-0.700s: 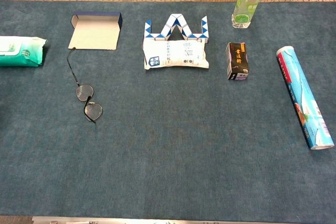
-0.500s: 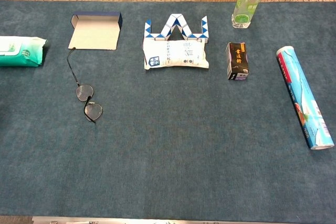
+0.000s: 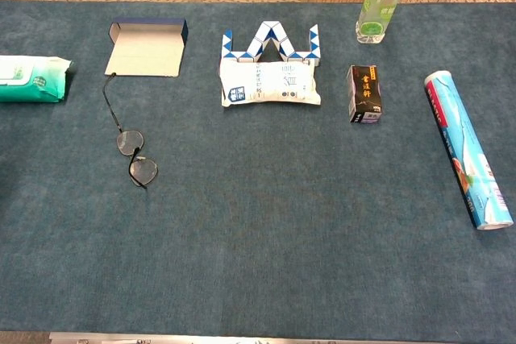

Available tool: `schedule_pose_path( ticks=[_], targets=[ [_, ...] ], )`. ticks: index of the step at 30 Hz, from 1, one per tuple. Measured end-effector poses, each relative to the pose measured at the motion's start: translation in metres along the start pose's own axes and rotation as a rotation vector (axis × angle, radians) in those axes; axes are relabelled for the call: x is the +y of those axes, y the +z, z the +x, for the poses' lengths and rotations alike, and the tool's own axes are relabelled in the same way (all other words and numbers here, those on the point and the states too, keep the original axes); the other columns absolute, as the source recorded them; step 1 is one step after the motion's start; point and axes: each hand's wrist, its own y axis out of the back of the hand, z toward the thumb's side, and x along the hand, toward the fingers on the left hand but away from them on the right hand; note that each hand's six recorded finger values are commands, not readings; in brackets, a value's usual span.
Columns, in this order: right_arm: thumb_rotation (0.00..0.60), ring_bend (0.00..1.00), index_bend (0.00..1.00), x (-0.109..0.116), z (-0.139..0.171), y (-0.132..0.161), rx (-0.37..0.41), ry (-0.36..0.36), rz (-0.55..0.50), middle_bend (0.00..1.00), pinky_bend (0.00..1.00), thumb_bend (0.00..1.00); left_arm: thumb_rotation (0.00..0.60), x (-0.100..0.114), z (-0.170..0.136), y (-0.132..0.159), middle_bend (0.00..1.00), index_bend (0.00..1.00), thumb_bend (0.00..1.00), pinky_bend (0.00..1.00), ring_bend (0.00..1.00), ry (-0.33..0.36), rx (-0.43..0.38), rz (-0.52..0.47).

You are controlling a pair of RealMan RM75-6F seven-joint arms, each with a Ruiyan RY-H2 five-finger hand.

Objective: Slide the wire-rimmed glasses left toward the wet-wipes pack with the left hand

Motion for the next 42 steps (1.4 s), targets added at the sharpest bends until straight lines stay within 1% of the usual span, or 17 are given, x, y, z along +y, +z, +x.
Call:
schedule_pose_path(
  ticks=[1,3,5,8,9,11,14,17,20,25,29,32,36,42],
  targets=[
    [0.6,0.11,0.62,0.001,0.0,0.0,0.002,-0.003,-0.004,0.34,0.28,0.16,0.6,0.0,0.0,0.002,0.26,0.39,0.27,0.36,0.22,0.004,-0.009,-0.004],
    [0.6,0.11,0.62,0.003,0.001,0.0,0.002,-0.008,-0.007,0.34,0.28,0.16,0.6,0.001,-0.001,0.006,0.22,0.34,0.22,0.36,0.2,0.012,-0.032,-0.021],
    [0.6,0.11,0.62,0.005,0.001,-0.001,0.001,-0.012,-0.01,0.34,0.28,0.16,0.6,0.002,-0.002,0.01,0.17,0.26,0.16,0.36,0.19,0.018,-0.052,-0.042],
    [0.6,0.11,0.62,0.008,0.001,-0.001,0.002,-0.02,-0.017,0.34,0.28,0.16,0.6,0.007,0.0,0.016,0.09,0.15,0.11,0.36,0.15,0.029,-0.079,-0.062],
    [0.6,0.11,0.62,0.009,0.001,-0.001,0.003,-0.024,-0.02,0.34,0.28,0.16,0.6,0.009,0.001,0.019,0.08,0.13,0.11,0.35,0.14,0.033,-0.089,-0.063],
    [0.6,0.11,0.62,0.01,0.001,-0.001,0.003,-0.026,-0.023,0.34,0.28,0.16,0.6,0.013,0.004,0.025,0.03,0.08,0.08,0.32,0.1,0.044,-0.111,-0.068],
    [0.6,0.11,0.62,0.01,0.001,-0.001,0.003,-0.025,-0.025,0.34,0.28,0.16,0.6,0.019,0.008,0.034,0.0,0.03,0.05,0.24,0.03,0.049,-0.143,-0.081],
    [0.6,0.11,0.62,0.009,0.001,-0.001,0.004,-0.021,-0.028,0.34,0.28,0.16,0.6,0.02,0.012,0.043,0.0,0.01,0.04,0.18,0.0,0.029,-0.166,-0.115],
    [0.6,0.11,0.62,0.009,0.001,-0.001,0.005,-0.018,-0.03,0.34,0.28,0.16,0.6,0.022,0.019,0.055,0.0,0.01,0.03,0.15,0.0,-0.001,-0.195,-0.166],
    [0.6,0.11,0.62,0.009,0.0,-0.002,0.002,-0.019,-0.031,0.34,0.28,0.16,0.6,0.027,0.033,0.075,0.0,0.01,0.03,0.15,0.0,-0.028,-0.25,-0.251],
    [0.6,0.11,0.62,0.008,0.0,-0.003,0.001,-0.016,-0.031,0.34,0.28,0.16,0.6,0.026,0.041,0.09,0.0,0.01,0.03,0.15,0.0,-0.063,-0.282,-0.327],
    [0.6,0.11,0.62,0.008,0.0,-0.003,0.0,-0.014,-0.032,0.34,0.28,0.16,0.6,0.027,0.049,0.103,0.0,0.01,0.03,0.15,0.0,-0.085,-0.304,-0.366],
    [0.6,0.11,0.62,0.009,-0.001,-0.004,-0.003,-0.016,-0.034,0.34,0.28,0.16,0.6,0.028,0.057,0.116,0.0,0.01,0.03,0.14,0.0,-0.083,-0.315,-0.4],
    [0.6,0.11,0.62,0.011,-0.001,-0.005,-0.005,-0.02,-0.038,0.34,0.28,0.16,0.6,0.026,0.07,0.131,0.0,0.01,0.03,0.13,0.0,-0.071,-0.301,-0.435]
  ],
)
